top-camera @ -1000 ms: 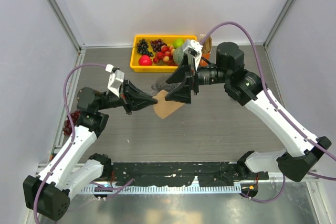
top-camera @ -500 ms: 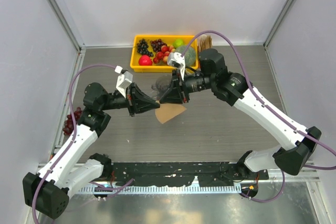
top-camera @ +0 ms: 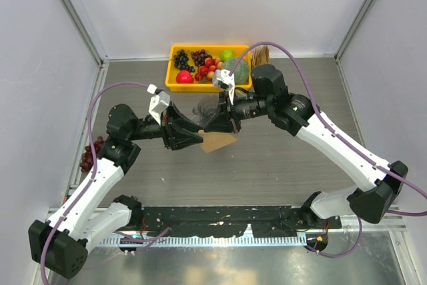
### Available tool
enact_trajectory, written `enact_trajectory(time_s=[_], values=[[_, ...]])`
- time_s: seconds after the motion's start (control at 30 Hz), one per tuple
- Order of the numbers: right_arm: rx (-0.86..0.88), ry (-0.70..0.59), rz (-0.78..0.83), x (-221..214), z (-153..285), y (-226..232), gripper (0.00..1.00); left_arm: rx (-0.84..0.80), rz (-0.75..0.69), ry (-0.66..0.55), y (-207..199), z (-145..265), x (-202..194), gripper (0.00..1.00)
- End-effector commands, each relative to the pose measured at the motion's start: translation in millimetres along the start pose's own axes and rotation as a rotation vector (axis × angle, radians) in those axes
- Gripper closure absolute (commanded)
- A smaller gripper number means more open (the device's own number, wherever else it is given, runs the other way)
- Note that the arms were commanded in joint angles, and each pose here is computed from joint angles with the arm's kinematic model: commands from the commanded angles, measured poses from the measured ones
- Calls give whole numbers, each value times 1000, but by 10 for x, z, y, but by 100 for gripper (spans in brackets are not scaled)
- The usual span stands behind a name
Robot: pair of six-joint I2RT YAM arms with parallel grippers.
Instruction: Place the coffee filter in the dripper
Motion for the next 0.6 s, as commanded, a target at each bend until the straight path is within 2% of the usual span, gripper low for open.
enact_trajectory(time_s=[0.0, 0.07, 0.17, 0.37, 0.43, 0.5, 0.57], values=[[32, -61, 63, 133, 94, 149, 95, -19, -35, -5, -34, -11, 20, 52], [40, -62, 64, 134, 95, 157, 95, -16, -33, -2, -21, -11, -12, 55], [40, -60, 64, 118, 107, 167, 95, -27, -41, -2, -38, -6, -5, 76], [48, -62, 65, 121, 120, 189, 95, -53, -31, -1, -47, -23, -11, 77], [43, -62, 61, 122, 114, 180, 95, -66, -39, -4, -54, -27, -6, 84], [43, -60, 60, 118, 110, 169, 84, -70, -36, -8, -61, -25, -13, 100], [43, -57, 58, 104, 109, 168, 69, -73, -29, -13, -70, -25, -10, 100]])
Point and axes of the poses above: each gripper's point midway between its finger pads, its own z axis back along the fingers, its own y axis along the line the jaws close on, x = y × z, the point moved 10 cm from there along z, back along the fingers, and after that the axes turned 3 degrees about -z, right-handed, at the moved point
